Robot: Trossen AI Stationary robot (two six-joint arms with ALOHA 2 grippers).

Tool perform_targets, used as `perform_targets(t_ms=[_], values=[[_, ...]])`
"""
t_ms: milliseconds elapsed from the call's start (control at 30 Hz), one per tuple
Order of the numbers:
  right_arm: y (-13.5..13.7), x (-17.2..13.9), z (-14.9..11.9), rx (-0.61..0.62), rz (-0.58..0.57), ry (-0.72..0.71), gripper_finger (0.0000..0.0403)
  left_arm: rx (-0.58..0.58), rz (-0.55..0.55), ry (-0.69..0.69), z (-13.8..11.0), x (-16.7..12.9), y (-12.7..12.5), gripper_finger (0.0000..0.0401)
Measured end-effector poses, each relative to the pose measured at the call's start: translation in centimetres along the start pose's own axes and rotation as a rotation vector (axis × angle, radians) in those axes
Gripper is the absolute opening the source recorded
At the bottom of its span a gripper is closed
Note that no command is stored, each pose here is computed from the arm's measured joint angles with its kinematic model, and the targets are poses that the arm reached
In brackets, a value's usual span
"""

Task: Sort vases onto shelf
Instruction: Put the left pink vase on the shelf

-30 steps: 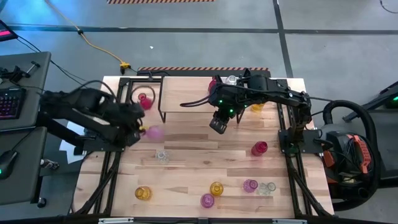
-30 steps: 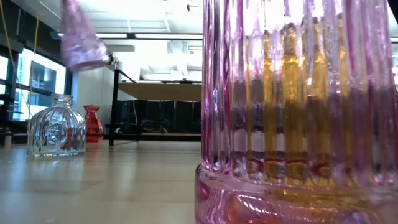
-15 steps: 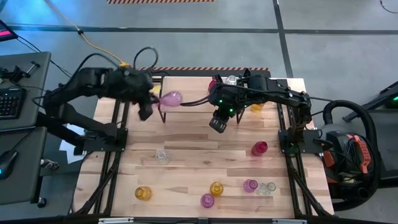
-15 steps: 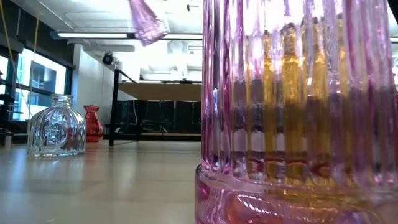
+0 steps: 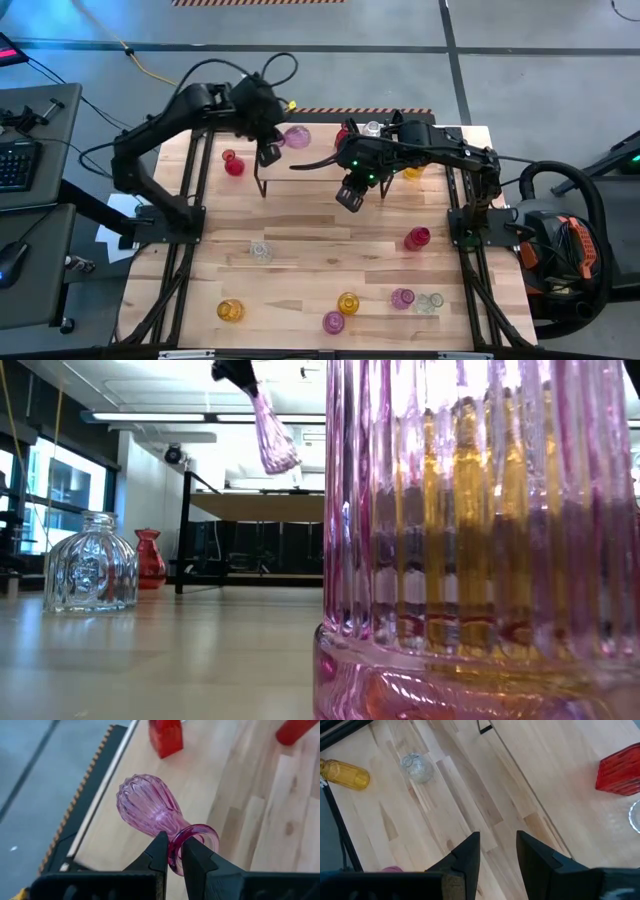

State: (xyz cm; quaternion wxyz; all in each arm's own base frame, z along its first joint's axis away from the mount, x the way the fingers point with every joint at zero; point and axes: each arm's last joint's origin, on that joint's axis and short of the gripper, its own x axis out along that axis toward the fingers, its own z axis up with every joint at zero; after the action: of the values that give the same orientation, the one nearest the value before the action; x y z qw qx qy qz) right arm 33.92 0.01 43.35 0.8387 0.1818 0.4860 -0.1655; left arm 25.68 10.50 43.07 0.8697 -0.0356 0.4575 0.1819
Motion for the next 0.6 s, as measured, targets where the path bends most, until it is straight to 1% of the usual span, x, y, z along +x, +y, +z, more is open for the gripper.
perform_targets(t_ms=[167,267,367,433,600], values=[[0.0,0.0,0.0,-0.006,0.000,0.000,0.0108,0.007,-0.063,0.024,0.6,2.1,1.0,0.0021],[0.0,0.0,0.0,-0.006,0.000,0.000,0.0108,-0.011,-0.080,0.043,0.8,3.0,1.7,0.0021],[-0.1,0.0,0.0,-0.023,-0.002,0.000,0.0108,-0.034,-0.084,0.053,0.8,3.5,2.5,0.0021],[-0.1,0.0,0.0,-0.028,-0.003,-0.001,0.0108,-0.053,-0.106,0.053,0.8,3.9,3.0,0.0021],[-0.4,0.0,0.2,-0.027,-0.046,-0.023,0.0108,-0.087,-0.124,0.063,0.5,4.0,4.0,0.0023]])
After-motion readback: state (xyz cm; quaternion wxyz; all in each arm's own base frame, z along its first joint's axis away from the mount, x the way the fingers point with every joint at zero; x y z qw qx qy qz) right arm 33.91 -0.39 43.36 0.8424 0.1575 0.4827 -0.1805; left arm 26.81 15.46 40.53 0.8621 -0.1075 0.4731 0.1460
